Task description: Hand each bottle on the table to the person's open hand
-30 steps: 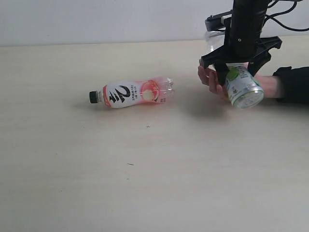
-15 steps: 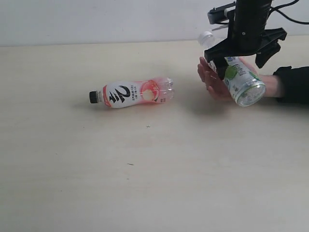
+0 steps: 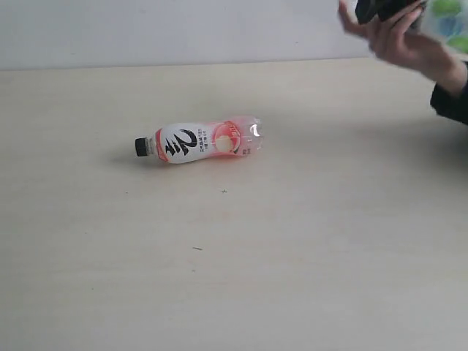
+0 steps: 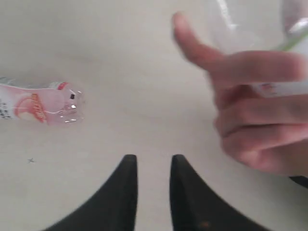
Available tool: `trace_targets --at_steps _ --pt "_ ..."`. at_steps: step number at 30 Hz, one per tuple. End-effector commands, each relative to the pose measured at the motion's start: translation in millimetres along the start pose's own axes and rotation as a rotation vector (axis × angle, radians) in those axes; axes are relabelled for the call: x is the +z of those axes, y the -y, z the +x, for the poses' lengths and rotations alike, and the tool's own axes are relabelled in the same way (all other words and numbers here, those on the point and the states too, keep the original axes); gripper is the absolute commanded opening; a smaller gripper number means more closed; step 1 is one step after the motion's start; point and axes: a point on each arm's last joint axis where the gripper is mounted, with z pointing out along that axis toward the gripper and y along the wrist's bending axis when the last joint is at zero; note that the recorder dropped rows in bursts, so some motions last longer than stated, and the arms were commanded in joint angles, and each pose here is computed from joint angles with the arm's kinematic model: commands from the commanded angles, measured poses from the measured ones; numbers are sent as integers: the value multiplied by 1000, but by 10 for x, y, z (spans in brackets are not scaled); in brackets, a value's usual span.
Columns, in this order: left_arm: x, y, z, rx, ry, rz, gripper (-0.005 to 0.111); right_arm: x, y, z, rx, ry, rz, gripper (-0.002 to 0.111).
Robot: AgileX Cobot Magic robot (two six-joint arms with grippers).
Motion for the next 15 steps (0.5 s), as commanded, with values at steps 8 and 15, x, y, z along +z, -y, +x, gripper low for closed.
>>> trace_targets --at_steps 8,15 --pt "-4 -1 1 -6 9 0 1 -876 84 1120 -123 506 24 0" --pt "-4 -1 1 -6 9 0 1 -840 117 1954 -131 645 22 0"
